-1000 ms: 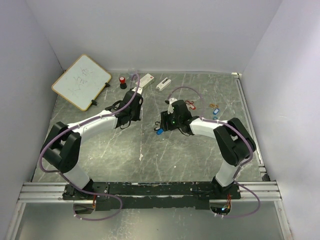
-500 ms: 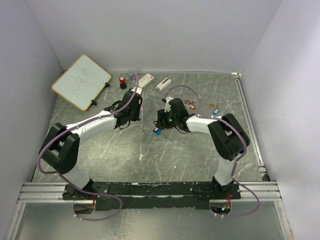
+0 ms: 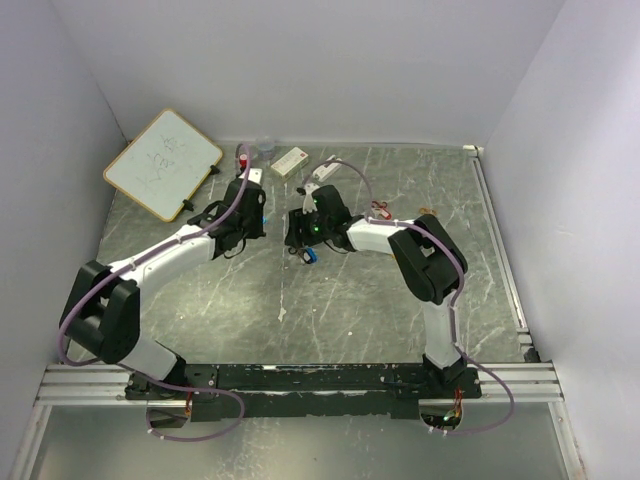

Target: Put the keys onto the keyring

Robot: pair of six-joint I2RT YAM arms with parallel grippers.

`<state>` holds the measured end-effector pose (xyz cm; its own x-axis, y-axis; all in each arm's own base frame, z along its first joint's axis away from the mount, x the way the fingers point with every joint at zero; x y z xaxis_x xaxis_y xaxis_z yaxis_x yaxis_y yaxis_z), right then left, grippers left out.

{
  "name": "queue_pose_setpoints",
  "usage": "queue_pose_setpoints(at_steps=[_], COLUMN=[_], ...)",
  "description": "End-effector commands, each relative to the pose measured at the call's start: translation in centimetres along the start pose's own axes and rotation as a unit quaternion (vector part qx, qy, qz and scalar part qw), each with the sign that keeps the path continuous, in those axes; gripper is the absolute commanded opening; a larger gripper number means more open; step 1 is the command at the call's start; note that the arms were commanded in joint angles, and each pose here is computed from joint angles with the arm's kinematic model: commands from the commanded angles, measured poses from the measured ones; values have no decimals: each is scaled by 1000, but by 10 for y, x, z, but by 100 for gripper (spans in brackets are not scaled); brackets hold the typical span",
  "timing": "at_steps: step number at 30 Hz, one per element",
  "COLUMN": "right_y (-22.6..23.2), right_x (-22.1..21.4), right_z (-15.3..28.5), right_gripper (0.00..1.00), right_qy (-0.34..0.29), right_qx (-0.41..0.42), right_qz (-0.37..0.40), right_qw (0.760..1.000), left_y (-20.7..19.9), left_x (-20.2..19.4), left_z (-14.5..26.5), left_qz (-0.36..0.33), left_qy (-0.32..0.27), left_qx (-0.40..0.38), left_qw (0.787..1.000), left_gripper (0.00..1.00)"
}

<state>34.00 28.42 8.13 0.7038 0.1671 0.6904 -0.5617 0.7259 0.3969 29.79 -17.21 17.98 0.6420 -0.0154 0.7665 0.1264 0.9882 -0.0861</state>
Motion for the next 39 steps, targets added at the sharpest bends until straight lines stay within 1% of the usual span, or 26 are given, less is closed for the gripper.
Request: queue_pose_setpoints(at_steps=[1, 15, 23, 25, 28, 30, 32, 35, 39], right_y=[5, -2, -3, -2, -2, -1, -2, -2, -4], right_x=[-7, -11, -16, -17, -18, -18, -19, -20, -20], right_z=[-8, 32, 37, 37, 37, 37, 38, 39, 40], right_gripper=[52, 52, 52, 49, 39, 35, 33, 28, 26], right_qy=[18, -21, -14, -14, -14, -13, -14, -15, -17], right_qx=[-4, -79, -77, -77, -75, -73, -72, -70, -73], right_qz=[-5, 5, 7, 6, 3, 1, -3, -7, -14], right_qw=[1000, 997, 997, 997, 997, 997, 997, 997, 997], left_y=[10, 5, 3, 4, 4, 3, 3, 3, 3], left_x=[4, 5, 4, 4, 3, 3, 3, 3, 2], left_z=[8, -1, -5, -5, -5, -6, -6, -6, -7], left_qz=[23, 34, 33, 33, 32, 31, 32, 31, 30], left_qy=[-10, 0, 5, 5, 8, 8, 8, 8, 9], left_qx=[5, -9, -10, -10, -9, -10, -10, -10, -11], left_qw=[1000, 999, 999, 999, 999, 999, 999, 999, 999], left_gripper=[7, 7, 7, 7, 7, 7, 7, 7, 7])
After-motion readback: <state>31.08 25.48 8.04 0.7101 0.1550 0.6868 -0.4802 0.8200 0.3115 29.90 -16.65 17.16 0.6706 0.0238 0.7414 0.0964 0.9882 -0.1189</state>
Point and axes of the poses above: each gripper's point midway between its finger pads, its own z axis back along the fingers, its own y axis along the line the jaws close on, x = y × z, the point moved 9 cm from there along z, back along the fingers
